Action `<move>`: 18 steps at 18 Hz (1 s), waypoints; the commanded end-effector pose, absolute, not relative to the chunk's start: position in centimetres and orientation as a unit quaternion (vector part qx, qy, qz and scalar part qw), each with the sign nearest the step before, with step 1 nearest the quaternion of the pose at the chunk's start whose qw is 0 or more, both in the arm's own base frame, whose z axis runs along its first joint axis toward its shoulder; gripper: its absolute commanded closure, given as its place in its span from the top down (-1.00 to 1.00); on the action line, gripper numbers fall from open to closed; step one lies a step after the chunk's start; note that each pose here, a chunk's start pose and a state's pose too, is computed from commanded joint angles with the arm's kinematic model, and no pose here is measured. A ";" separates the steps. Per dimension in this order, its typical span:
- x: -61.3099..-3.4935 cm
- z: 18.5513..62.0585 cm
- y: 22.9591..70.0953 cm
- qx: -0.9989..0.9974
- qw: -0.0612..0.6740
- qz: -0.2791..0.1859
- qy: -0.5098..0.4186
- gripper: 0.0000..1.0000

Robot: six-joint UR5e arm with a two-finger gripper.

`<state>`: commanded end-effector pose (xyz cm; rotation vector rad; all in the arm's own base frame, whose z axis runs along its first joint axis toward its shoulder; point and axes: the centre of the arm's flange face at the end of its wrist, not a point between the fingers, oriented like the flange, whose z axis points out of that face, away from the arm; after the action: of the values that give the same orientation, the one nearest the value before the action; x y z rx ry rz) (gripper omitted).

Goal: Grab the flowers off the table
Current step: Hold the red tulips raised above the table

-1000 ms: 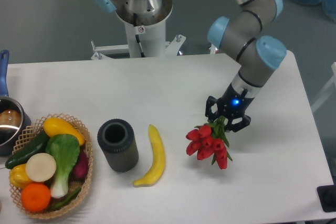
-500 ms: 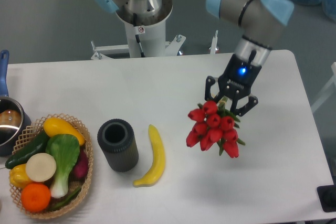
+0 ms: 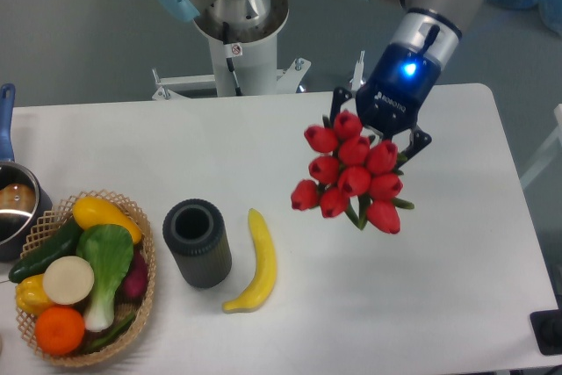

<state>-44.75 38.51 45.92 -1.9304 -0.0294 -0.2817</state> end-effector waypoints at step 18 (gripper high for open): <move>-44.7 45.2 38.7 -0.819 0.561 -0.123 -0.010 -0.05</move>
<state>-44.68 38.68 45.22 -1.9294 -0.0240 -0.2890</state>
